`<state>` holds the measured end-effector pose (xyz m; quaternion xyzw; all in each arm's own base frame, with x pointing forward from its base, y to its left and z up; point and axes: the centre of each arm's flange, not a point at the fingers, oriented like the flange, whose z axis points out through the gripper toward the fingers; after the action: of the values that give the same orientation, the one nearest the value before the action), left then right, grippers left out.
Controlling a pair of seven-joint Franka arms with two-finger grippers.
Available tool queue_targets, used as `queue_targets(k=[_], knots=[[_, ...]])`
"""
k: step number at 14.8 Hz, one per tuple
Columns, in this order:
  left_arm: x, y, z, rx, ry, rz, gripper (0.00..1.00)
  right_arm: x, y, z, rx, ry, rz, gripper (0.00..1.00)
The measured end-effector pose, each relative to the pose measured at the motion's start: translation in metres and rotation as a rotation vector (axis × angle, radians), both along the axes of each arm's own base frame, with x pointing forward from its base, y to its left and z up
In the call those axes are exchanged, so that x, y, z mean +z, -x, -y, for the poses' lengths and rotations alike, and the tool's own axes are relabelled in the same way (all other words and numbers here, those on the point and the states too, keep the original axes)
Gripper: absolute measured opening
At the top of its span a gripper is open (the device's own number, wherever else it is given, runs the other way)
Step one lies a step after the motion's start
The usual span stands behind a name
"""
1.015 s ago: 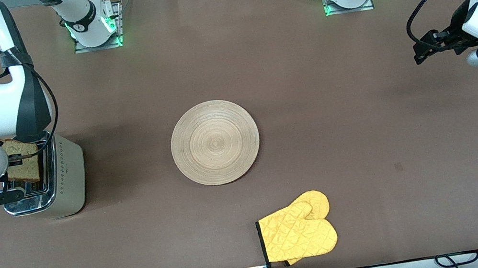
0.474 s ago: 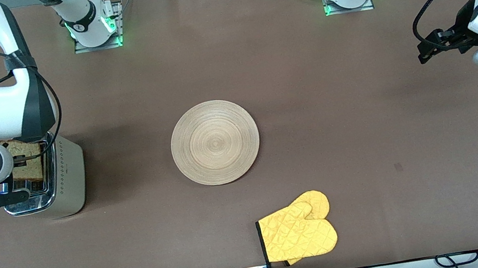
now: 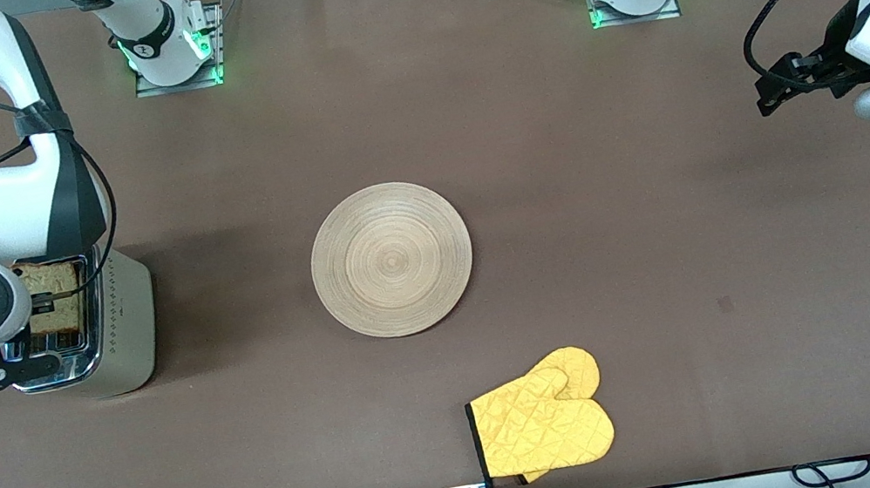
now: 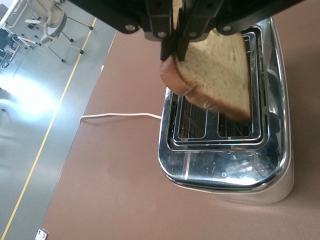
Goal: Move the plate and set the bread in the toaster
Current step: 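Lower the bread into the toaster slot with the right gripper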
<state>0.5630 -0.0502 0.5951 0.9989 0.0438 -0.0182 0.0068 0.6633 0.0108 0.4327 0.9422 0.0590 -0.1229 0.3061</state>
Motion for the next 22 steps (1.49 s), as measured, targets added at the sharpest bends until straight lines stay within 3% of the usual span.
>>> queue_targets(k=[6, 13, 22], knots=[[0.000, 0.000, -0.005, -0.054, 0.002, -0.001, 1.00, 0.019, -0.003, 0.000, 0.000, -0.005, 0.038, 0.06], [0.000, 0.000, -0.006, -0.055, 0.002, -0.004, 1.00, -0.004, -0.001, 0.001, -0.007, -0.008, -0.006, 0.06], [0.000, 0.000, -0.006, -0.055, 0.003, -0.004, 1.00, -0.049, -0.003, -0.006, -0.021, -0.060, -0.055, 0.06]])
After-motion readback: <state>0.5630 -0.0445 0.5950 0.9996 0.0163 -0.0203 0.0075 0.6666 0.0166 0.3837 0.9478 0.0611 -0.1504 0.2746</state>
